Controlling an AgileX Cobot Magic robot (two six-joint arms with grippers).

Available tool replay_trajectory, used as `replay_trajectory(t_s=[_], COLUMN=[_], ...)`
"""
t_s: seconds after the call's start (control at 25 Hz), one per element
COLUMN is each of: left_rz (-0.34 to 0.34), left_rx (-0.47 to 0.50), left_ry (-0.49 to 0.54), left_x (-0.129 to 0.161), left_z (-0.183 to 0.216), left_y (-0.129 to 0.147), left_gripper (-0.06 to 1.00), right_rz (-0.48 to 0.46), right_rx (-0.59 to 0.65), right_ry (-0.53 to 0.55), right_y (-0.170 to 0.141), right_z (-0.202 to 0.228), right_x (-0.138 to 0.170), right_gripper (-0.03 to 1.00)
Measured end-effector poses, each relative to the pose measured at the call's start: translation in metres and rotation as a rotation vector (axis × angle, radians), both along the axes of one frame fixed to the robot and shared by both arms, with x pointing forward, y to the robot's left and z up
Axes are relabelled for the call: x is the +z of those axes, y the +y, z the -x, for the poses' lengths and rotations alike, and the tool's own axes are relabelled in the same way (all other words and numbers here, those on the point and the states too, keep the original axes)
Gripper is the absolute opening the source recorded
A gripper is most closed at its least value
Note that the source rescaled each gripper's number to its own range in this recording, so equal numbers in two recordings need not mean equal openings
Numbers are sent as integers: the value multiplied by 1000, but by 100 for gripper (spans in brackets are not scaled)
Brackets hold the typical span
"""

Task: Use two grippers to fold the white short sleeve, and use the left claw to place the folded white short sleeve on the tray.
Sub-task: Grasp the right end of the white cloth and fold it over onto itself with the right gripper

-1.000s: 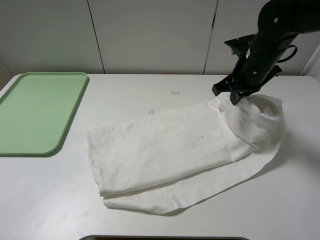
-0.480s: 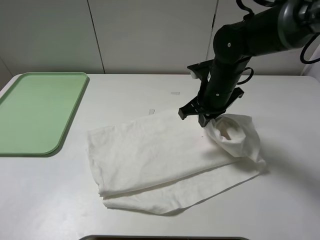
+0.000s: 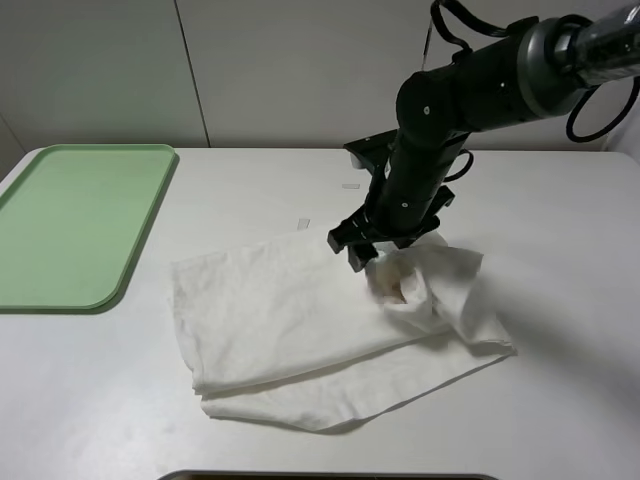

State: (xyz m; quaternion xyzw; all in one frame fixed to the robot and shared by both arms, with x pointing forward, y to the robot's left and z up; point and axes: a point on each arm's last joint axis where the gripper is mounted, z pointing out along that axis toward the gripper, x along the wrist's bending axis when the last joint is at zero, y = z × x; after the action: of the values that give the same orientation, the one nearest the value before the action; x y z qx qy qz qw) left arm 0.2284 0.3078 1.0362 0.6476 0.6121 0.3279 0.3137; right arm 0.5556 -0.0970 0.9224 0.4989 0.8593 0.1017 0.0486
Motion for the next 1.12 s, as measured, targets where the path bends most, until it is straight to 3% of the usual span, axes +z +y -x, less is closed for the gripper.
replay_trajectory(t_s=[0.04, 0.12, 0.24, 0.36, 0.64, 0.84, 1.04, 1.12], left_rz=[0, 0, 0, 0, 0, 0, 0, 0], left_rx=[0, 0, 0, 0, 0, 0, 0, 0], left_ry=[0, 0, 0, 1, 1, 1, 1, 1], left_x=[0, 0, 0, 0, 0, 0, 0, 0], left_z=[0, 0, 0, 0, 0, 0, 0, 0], left_y=[0, 0, 0, 0, 0, 0, 0, 0], left_gripper=[97, 97, 97, 97, 97, 97, 97, 97], right_rz=[-1, -14, -88, -161, -169, -51, 8, 81], right_rx=[7, 26, 54, 163, 351, 409, 386, 328], right_ry=[-1, -15, -49, -43, -44, -72, -80, -48], right_y=[1, 5, 18, 38, 51, 37, 19, -9], right_z=[0, 0, 2, 13, 24, 19, 10, -1], right_x=[-1, -2, -1, 1, 1, 4, 9, 10], right_gripper=[59, 83, 96, 99, 96, 95, 95, 95])
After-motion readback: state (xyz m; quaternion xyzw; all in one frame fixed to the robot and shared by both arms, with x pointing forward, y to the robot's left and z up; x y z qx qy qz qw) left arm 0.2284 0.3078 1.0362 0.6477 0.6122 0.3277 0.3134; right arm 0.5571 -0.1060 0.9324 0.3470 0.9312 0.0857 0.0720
